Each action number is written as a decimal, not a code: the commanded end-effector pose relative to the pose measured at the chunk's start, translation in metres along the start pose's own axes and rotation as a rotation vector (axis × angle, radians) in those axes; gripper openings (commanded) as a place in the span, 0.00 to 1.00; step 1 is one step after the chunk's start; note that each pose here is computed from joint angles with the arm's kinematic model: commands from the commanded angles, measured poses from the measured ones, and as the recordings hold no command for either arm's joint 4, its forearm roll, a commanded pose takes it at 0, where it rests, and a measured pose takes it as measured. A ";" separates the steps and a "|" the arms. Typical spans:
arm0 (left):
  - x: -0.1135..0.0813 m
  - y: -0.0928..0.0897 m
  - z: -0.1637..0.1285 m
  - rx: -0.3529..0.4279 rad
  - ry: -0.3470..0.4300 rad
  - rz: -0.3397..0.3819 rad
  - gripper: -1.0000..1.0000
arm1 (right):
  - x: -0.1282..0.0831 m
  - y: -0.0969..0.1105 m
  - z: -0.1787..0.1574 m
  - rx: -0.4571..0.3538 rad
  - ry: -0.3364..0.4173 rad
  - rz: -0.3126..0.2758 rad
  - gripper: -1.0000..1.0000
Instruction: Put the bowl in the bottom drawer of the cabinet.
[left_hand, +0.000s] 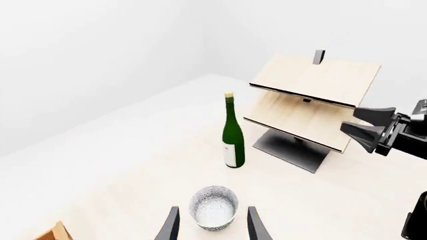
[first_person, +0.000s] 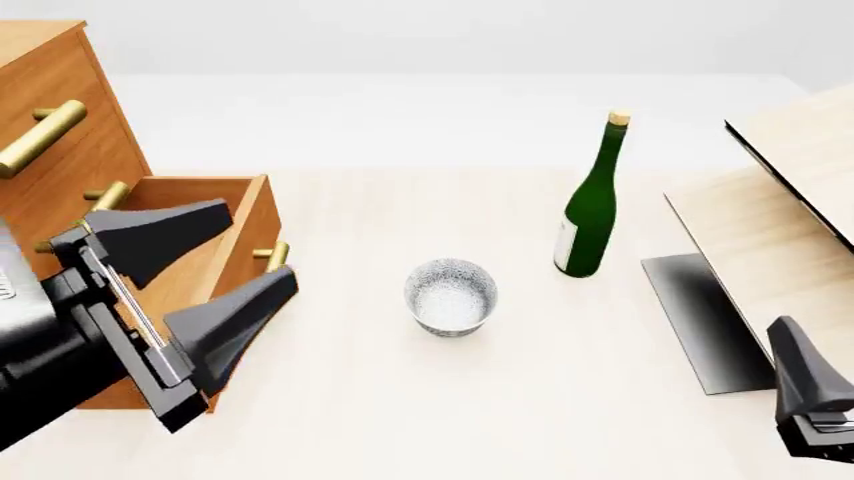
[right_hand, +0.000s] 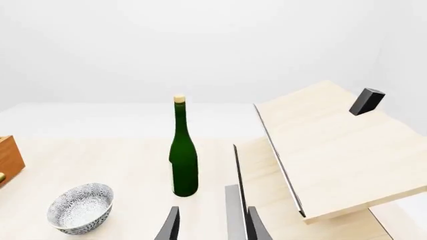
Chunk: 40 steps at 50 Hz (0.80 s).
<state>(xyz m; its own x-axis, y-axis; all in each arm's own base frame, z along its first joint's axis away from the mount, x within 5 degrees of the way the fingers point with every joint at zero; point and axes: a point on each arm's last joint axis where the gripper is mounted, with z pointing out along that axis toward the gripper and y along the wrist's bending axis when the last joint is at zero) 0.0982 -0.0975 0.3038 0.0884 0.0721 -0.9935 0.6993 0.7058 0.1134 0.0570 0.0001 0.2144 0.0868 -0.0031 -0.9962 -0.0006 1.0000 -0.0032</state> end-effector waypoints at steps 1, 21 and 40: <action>-0.019 -0.004 0.039 0.041 0.047 -0.007 1.00 | 0.000 0.000 0.000 0.000 0.000 0.000 1.00; -0.046 0.000 0.090 0.045 0.161 0.025 1.00 | 0.000 0.000 0.000 0.000 0.000 0.000 1.00; -0.053 0.002 0.133 0.051 0.285 0.028 1.00 | 0.000 0.000 0.000 0.000 0.000 0.000 1.00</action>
<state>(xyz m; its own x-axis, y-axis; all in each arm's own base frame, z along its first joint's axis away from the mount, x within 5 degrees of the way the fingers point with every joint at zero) 0.1730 -0.1781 0.3549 -0.0469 0.2453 -0.9683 0.7306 0.6695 0.1342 0.0570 0.0001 0.2144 0.0868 -0.0032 -0.9962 -0.0007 1.0000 -0.0033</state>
